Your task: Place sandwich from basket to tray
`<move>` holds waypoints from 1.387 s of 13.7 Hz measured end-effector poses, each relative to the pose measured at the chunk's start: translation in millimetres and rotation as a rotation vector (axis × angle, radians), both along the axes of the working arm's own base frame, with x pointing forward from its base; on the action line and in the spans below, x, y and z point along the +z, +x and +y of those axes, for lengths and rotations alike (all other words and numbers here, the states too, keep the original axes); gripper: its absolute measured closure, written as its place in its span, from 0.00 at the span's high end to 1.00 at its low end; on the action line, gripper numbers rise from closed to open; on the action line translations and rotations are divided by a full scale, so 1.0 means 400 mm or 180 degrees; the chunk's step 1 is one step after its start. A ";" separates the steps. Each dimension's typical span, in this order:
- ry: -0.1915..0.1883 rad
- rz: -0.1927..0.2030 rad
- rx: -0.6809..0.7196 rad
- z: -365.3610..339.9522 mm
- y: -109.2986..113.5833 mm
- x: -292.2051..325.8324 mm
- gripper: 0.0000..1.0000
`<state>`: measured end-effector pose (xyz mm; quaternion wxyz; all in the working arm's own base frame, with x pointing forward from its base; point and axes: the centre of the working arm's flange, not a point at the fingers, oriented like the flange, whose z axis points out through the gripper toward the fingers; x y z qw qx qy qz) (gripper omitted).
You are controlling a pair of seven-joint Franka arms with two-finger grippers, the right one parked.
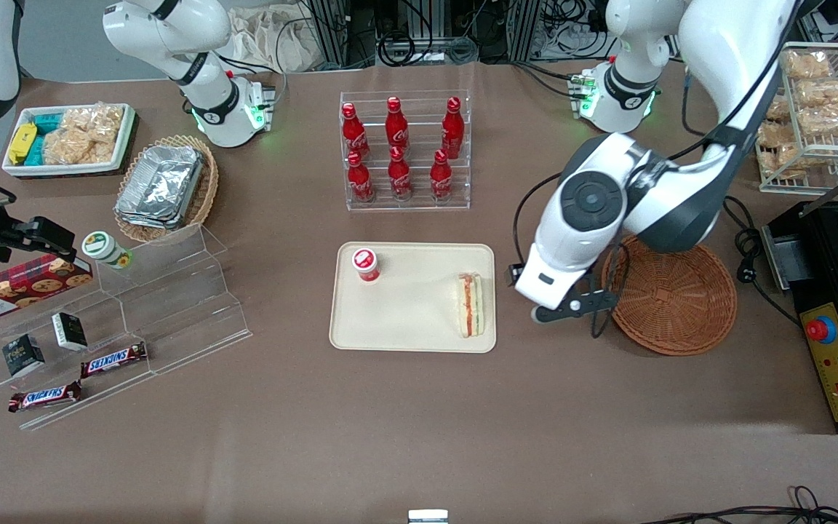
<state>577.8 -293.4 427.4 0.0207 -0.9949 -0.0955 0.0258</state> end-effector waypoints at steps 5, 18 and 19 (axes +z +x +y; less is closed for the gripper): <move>0.0085 0.0053 -0.0127 0.218 0.010 0.125 1.00; -0.0094 0.0262 -0.0406 0.511 0.043 0.169 1.00; -0.0108 0.0275 -0.0436 0.528 0.045 0.169 1.00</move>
